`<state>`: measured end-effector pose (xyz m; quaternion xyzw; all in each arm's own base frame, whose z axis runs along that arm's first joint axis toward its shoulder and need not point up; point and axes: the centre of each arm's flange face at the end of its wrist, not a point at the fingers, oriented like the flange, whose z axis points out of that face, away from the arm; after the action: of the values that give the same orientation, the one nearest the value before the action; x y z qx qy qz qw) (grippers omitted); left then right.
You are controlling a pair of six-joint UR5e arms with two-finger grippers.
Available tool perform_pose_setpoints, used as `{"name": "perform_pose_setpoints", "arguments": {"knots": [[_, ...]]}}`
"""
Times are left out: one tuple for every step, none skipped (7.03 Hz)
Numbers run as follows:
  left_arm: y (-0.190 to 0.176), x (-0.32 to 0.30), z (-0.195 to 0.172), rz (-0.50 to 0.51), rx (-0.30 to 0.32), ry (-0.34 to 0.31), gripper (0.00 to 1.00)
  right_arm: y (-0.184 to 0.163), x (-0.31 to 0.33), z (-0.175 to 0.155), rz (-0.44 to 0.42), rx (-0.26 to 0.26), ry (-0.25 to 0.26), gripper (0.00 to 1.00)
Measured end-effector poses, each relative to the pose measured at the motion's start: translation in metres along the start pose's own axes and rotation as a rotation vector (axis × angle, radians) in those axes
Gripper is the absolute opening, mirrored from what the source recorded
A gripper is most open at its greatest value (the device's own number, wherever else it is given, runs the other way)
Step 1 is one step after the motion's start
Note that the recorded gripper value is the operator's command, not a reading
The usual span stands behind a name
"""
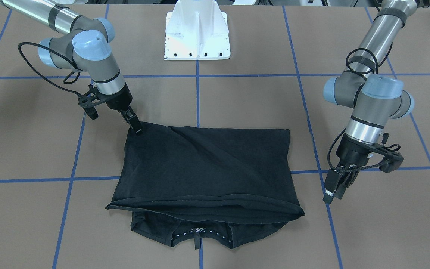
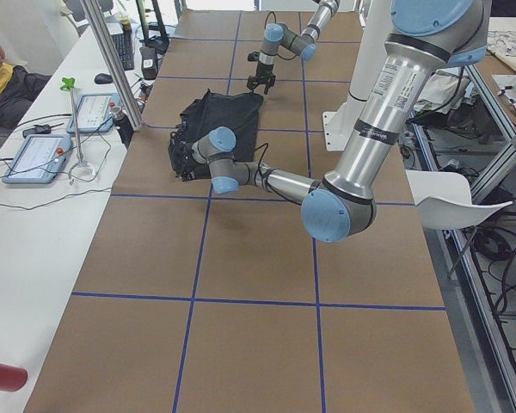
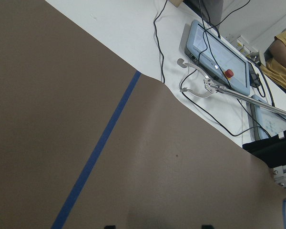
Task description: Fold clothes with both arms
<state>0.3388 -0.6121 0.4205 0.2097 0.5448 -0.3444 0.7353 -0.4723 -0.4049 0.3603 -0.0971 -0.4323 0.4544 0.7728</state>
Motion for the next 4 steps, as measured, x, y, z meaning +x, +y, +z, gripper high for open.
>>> {"name": "perform_pose_setpoints", "arguments": {"knots": [[0.0002, 0.0003, -0.0001, -0.001, 0.000, 0.001, 0.68, 0.0004, -0.0002, -0.0002, -0.001, -0.001, -0.001, 0.00], [0.0002, 0.0005, -0.0003, -0.002, 0.000, 0.001, 0.68, 0.0002, 0.0002, -0.0003, -0.003, -0.004, -0.001, 0.00], [0.0002, 0.0005, -0.0003, -0.003, 0.000, 0.001, 0.68, -0.0008, 0.0016, -0.0004, -0.006, -0.007, 0.000, 0.00], [0.0006, 0.0006, -0.0002, -0.004, -0.001, 0.001, 0.68, -0.0012, 0.0024, -0.0011, -0.008, -0.010, 0.000, 0.00]]}}
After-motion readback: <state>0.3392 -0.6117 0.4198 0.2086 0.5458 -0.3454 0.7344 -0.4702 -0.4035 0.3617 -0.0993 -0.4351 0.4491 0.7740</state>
